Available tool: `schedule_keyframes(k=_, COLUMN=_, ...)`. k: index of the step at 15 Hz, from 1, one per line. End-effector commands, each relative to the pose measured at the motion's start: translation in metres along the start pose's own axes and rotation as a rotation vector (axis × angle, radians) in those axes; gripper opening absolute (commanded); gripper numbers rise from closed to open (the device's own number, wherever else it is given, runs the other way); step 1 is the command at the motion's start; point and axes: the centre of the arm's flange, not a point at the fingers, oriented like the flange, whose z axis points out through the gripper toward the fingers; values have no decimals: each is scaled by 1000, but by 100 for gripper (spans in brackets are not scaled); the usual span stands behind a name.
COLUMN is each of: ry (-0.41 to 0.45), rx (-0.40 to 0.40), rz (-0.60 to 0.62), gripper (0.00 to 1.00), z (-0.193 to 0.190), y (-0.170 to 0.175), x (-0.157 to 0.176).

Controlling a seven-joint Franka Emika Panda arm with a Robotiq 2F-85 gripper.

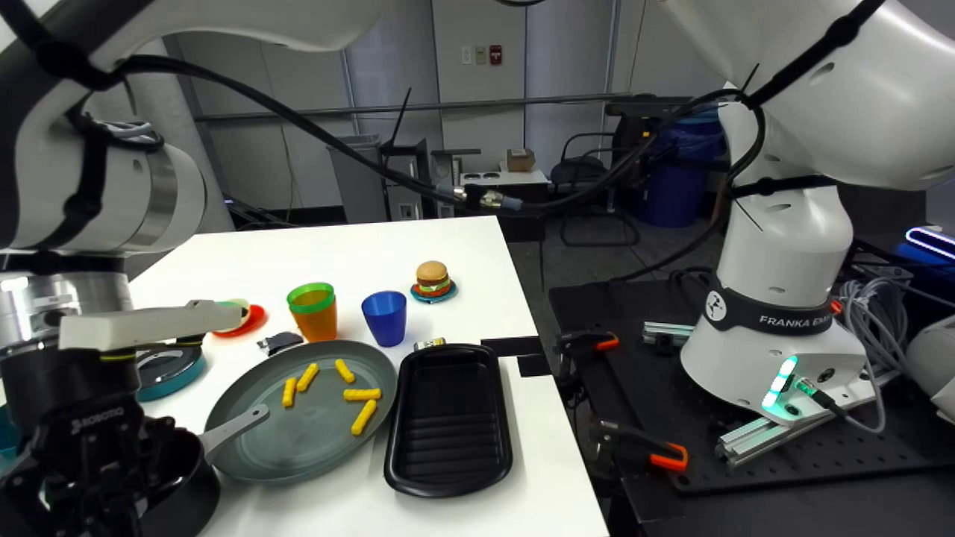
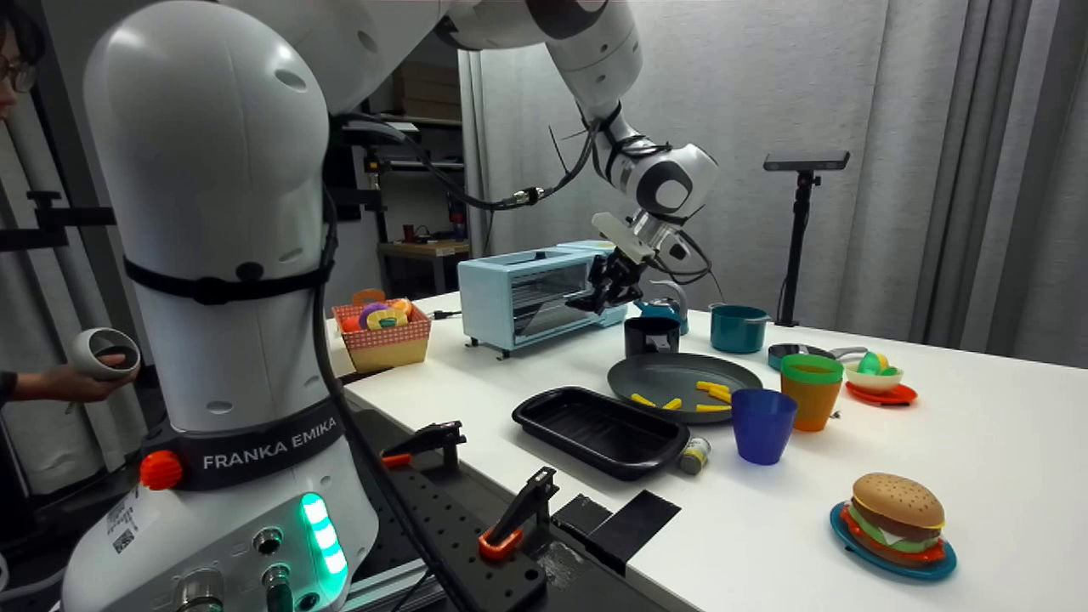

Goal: Open the 3 in 1 machine's oven door

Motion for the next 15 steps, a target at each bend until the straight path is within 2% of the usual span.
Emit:
schedule_keyframes(k=1, ry=10, rx=72, rz=21, gripper=5, z=-4, y=13, x=6)
schedule_keyframes(k=15, ry=4, rx=159, rz=90, gripper=5, z=14, y=60, x=10)
